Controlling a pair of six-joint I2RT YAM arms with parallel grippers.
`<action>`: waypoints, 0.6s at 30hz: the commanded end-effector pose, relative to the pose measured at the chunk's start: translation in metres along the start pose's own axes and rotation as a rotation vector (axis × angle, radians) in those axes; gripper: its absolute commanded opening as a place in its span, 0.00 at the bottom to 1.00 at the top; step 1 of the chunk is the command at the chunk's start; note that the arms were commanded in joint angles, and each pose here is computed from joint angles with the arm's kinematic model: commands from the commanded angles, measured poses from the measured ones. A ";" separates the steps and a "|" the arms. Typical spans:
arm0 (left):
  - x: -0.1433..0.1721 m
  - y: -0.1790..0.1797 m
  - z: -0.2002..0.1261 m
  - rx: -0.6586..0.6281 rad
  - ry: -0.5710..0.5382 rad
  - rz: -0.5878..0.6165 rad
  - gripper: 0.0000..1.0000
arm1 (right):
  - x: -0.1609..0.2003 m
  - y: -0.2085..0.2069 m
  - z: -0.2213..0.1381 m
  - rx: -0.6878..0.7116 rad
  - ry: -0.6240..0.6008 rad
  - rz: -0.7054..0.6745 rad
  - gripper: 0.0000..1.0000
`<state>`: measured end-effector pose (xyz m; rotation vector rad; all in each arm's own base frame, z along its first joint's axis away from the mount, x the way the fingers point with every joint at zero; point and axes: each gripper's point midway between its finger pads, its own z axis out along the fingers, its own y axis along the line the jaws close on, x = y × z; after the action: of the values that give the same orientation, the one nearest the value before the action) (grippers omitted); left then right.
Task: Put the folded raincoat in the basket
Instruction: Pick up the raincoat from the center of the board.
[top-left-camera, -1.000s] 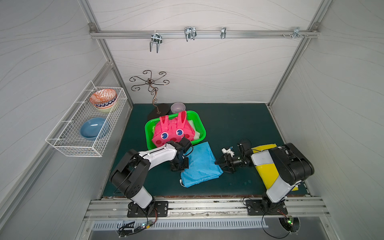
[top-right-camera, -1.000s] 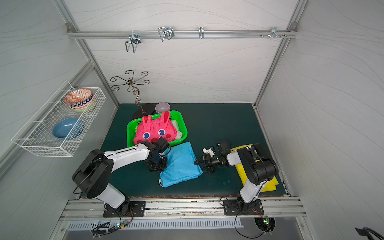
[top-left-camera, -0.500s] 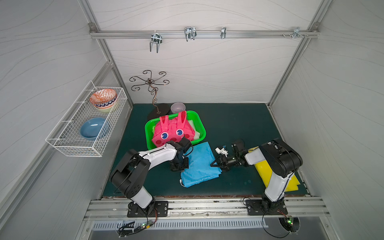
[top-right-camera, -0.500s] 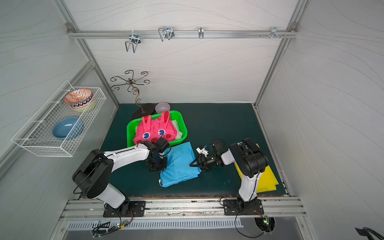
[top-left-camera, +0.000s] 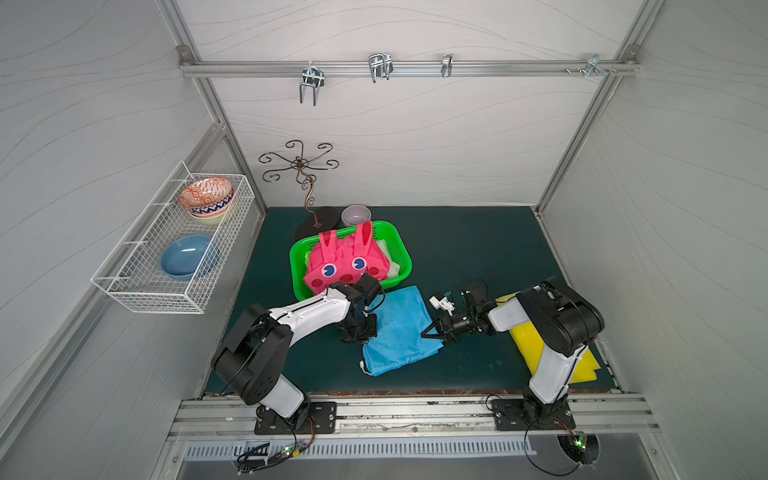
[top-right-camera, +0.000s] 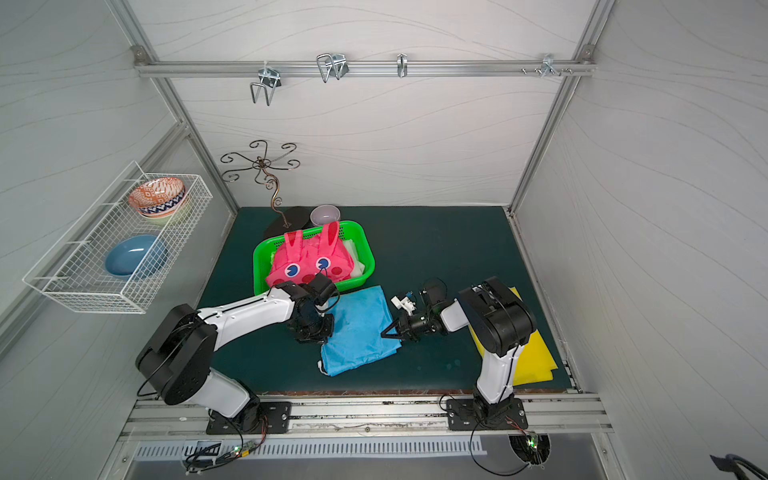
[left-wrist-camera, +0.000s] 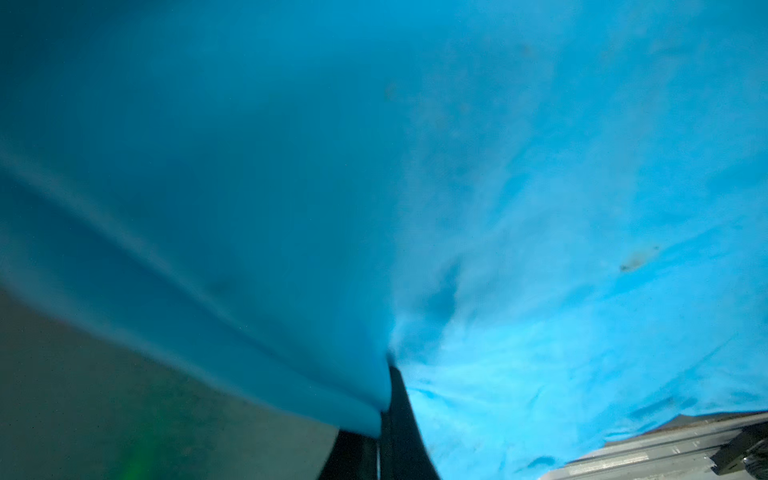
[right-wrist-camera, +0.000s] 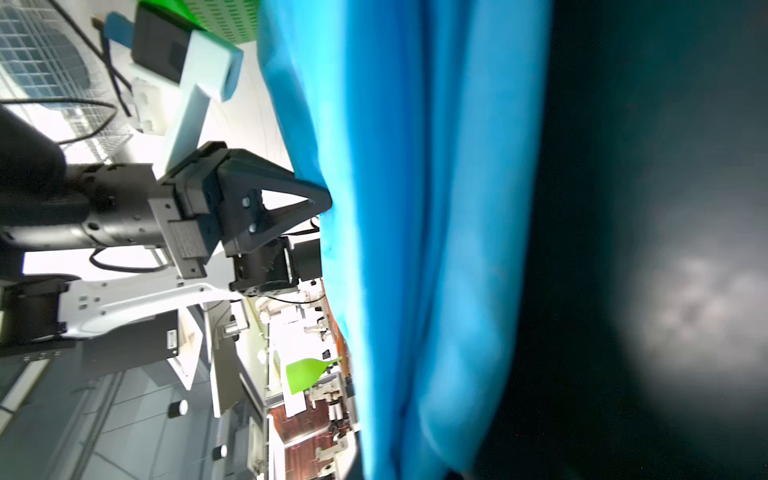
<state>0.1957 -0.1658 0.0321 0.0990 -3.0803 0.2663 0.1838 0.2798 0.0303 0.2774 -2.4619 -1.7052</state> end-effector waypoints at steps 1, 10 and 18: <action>-0.009 -0.009 -0.020 0.050 -0.063 -0.004 0.00 | 0.012 -0.004 -0.003 0.032 -0.004 0.057 0.00; -0.001 -0.007 -0.049 0.079 -0.107 -0.016 0.25 | 0.023 0.037 -0.025 0.022 -0.073 0.013 0.00; 0.003 -0.003 -0.077 0.087 -0.160 -0.022 0.32 | 0.014 0.108 -0.054 0.010 -0.173 -0.129 0.00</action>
<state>0.1899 -0.1591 0.0852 0.1469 -3.1726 0.4009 0.1711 0.2636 0.1318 0.3143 -2.6002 -1.8494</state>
